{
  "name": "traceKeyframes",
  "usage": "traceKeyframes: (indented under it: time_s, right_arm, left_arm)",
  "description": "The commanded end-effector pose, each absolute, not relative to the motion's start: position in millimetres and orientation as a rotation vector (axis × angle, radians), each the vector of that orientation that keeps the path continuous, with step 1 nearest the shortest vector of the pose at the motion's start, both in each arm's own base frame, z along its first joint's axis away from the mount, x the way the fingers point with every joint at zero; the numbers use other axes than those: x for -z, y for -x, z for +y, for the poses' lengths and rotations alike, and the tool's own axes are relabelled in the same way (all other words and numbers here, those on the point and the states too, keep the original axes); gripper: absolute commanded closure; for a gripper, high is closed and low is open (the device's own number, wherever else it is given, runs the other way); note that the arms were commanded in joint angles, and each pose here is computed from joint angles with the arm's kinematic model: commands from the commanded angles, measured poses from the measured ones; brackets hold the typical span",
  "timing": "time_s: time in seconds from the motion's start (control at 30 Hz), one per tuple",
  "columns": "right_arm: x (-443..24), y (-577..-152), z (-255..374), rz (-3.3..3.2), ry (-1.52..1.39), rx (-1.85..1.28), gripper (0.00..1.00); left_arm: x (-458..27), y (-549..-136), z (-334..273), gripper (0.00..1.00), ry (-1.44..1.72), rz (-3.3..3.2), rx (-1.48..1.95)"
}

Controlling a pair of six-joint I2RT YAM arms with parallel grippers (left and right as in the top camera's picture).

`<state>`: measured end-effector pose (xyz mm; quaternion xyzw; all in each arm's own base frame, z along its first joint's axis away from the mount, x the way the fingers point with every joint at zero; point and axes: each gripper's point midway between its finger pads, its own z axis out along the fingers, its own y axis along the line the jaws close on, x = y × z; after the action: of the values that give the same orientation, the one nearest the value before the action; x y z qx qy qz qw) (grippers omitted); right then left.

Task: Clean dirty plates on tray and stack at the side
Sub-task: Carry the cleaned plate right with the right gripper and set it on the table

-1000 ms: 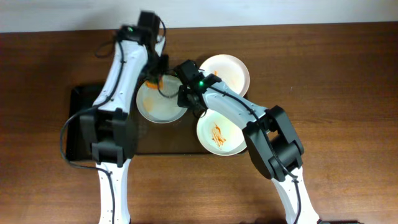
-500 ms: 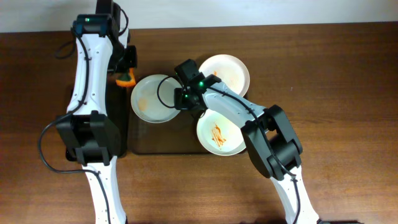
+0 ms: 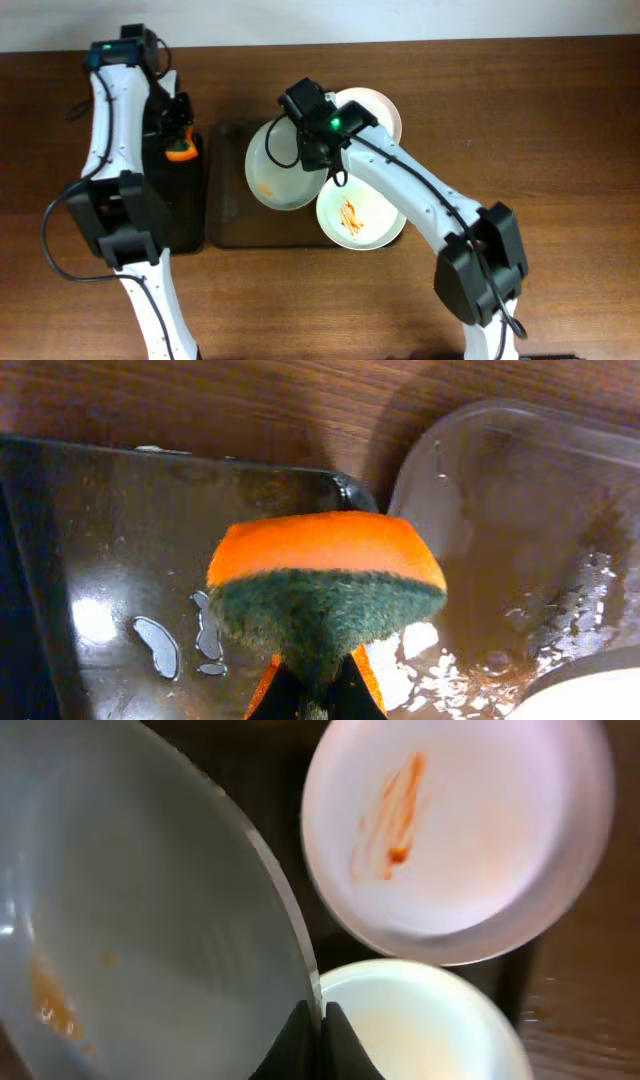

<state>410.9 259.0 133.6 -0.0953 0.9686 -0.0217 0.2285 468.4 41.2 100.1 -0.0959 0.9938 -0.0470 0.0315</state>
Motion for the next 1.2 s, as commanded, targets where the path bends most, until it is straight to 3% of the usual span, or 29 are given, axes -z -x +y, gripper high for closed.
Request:
traceKeyframes:
  time_s: [0.0, 0.13, 0.37, 0.53, 0.63, 0.7, 0.87, 1.0, 1.17]
  right_arm:
    - [-179.8, -414.3, 252.7, 2.421, 0.266, 0.366, 0.96]
    - [-242.2, -393.7, 262.6, 2.02, 0.252, 0.753, 0.96]
    - [-270.5, -362.3, 290.6, 1.839, 0.285, 0.825, 0.96]
    - [-213.5, -357.7, 300.7, 2.224, 0.449, 0.509, 0.96]
    - [-210.6, -359.9, 290.6, 2.445, 0.42, 0.178, 0.96]
    - [-230.5, -372.0, 260.9, 2.547, 0.337, -0.1, 0.96]
    - [-240.9, -388.9, 169.6, 2.706, 0.104, -0.451, 0.96]
    - [-224.2, -393.2, 48.6, 2.794, -0.218, -0.351, 0.96]
    - [-187.9, -388.6, -37.6, 2.802, -0.48, -0.274, 0.96]
  left_arm:
    - [-100.0, -465.9, 38.9, 1.0, 0.341, 3.062, 0.247]
    - [-99.9, -464.1, 38.6, 1.0, 0.343, 3.069, 0.25]
    - [-100.1, -460.8, 39.8, 1.0, 0.354, 3.079, 0.261]
    - [-100.1, -460.4, 41.1, 1.0, 0.358, 3.08, 0.261]
    - [-100.1, -459.4, 42.5, 1.0, 0.352, 3.083, 0.26]
    - [-106.6, -455.8, 42.7, 1.0, 0.335, 3.085, 0.257]
    - [-159.0, -442.3, 68.3, 1.0, 0.444, 2.989, 0.009]
    - [-213.8, -422.1, 80.8, 1.0, 0.564, 2.864, -0.097]
    - [-221.8, -414.7, 78.9, 1.0, 0.614, 2.852, -0.095]
